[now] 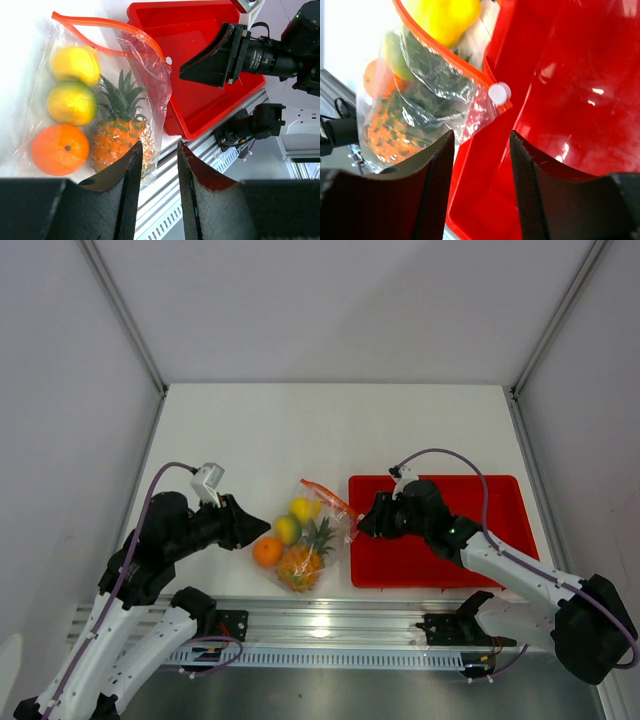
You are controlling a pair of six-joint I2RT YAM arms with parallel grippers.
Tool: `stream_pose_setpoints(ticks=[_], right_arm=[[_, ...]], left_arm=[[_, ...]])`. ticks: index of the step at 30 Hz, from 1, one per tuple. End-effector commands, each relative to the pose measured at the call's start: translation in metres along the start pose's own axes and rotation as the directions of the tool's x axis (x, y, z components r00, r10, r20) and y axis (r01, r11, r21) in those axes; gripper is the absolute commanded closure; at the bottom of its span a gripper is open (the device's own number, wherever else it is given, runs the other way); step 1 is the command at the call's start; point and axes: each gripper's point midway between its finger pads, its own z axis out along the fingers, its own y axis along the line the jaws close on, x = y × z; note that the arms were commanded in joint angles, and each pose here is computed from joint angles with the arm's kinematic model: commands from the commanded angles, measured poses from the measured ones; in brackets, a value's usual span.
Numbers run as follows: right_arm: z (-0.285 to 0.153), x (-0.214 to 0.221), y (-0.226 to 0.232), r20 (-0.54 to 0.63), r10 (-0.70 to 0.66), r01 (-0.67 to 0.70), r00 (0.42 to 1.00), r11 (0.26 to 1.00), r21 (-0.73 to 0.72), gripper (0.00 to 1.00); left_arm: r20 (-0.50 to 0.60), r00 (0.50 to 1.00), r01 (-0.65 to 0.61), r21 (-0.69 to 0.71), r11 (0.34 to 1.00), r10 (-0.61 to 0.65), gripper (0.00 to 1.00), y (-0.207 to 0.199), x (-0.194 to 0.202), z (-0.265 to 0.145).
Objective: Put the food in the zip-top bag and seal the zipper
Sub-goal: Pick up the zipper food storage bag at the center of the board.
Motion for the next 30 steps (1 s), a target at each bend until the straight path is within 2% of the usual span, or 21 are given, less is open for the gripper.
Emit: stream_pose_setpoints(ticks=[1, 7, 21, 30], right_arm=[[0.002, -0.024, 0.021, 0.09, -0.007, 0.019, 0.996, 0.992, -0.125, 0.52], [0.014, -0.032, 0.01, 0.104, 0.023, -0.011, 0.994, 0.994, -0.112, 0.55], [0.035, -0.019, -0.007, 0.054, 0.035, -0.031, 0.998, 0.997, -0.075, 0.59], [0.023, -0.019, -0.01, 0.073, 0.014, -0.01, 0.997, 0.998, -0.056, 0.59]], left_arm=[[0.011, 1.0, -0.007, 0.022, 1.0, 0.007, 0.63, -0.004, -0.003, 0.001], [0.01, 1.0, -0.007, 0.02, 1.0, 0.006, 0.63, -0.004, -0.003, 0.001], [-0.002, 1.0, -0.01, 0.019, 1.0, 0.01, 0.63, -0.001, 0.0, 0.005], [-0.001, 1.0, -0.015, 0.017, 1.0, 0.015, 0.63, 0.0, 0.0, 0.004]])
